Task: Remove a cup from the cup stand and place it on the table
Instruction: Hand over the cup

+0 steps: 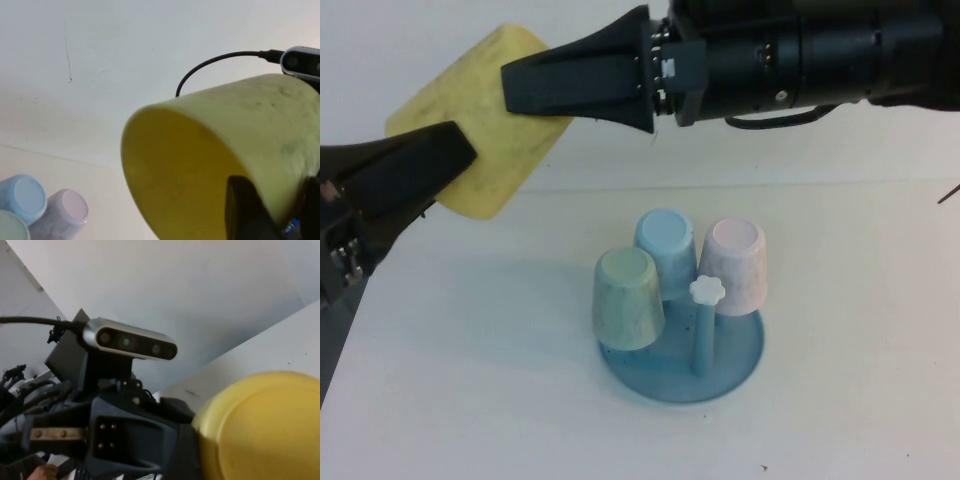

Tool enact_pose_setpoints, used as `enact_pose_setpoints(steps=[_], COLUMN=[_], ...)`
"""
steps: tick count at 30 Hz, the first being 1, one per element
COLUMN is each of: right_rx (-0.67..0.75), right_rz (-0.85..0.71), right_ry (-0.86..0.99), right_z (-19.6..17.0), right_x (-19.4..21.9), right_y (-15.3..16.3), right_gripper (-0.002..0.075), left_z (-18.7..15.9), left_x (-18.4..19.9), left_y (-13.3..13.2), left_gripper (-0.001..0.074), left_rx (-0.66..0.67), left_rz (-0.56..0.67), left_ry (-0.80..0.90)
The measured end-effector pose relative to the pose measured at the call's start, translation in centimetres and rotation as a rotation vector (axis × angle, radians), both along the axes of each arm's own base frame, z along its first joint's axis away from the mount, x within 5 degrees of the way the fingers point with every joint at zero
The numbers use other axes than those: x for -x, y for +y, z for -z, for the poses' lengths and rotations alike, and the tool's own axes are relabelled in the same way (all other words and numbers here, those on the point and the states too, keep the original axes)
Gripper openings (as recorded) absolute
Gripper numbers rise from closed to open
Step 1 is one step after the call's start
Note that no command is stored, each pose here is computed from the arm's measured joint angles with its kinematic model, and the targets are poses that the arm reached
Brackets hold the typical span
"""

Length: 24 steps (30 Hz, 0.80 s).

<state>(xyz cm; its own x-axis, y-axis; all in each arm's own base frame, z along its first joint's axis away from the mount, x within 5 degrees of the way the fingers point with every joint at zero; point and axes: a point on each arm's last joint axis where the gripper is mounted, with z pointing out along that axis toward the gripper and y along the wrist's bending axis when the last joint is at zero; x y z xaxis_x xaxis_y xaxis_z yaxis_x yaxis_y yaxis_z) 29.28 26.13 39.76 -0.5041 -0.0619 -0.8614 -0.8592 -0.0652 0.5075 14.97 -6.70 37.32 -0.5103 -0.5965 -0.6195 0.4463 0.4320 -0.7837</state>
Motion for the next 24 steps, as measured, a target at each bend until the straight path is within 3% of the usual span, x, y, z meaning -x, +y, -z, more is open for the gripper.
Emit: enact_pose_setpoints(steps=[4, 19, 24], right_rx=[-0.036, -0.108, -0.105], right_rz=[0.011, -0.039, -0.056], right_ry=[0.008, 0.014, -0.003], right_z=[0.4, 2.0, 2.1], right_x=[-0.2, -1.0, -0.8], right_y=[1.0, 1.9, 2.1], right_gripper=[0.0568, 0.0572, 0.0671], left_z=[-0.2, -0.5, -2.0], left_x=[0.1, 0.1, 0.4], left_y=[0.0, 0.0, -0.1], left_gripper=[0.0134, 0.0088, 0.0027], left_rx=[0.021, -0.013, -0.045], left_rz=[0.006, 0.001, 0.014], left_ry=[-0.002, -0.042, -0.072])
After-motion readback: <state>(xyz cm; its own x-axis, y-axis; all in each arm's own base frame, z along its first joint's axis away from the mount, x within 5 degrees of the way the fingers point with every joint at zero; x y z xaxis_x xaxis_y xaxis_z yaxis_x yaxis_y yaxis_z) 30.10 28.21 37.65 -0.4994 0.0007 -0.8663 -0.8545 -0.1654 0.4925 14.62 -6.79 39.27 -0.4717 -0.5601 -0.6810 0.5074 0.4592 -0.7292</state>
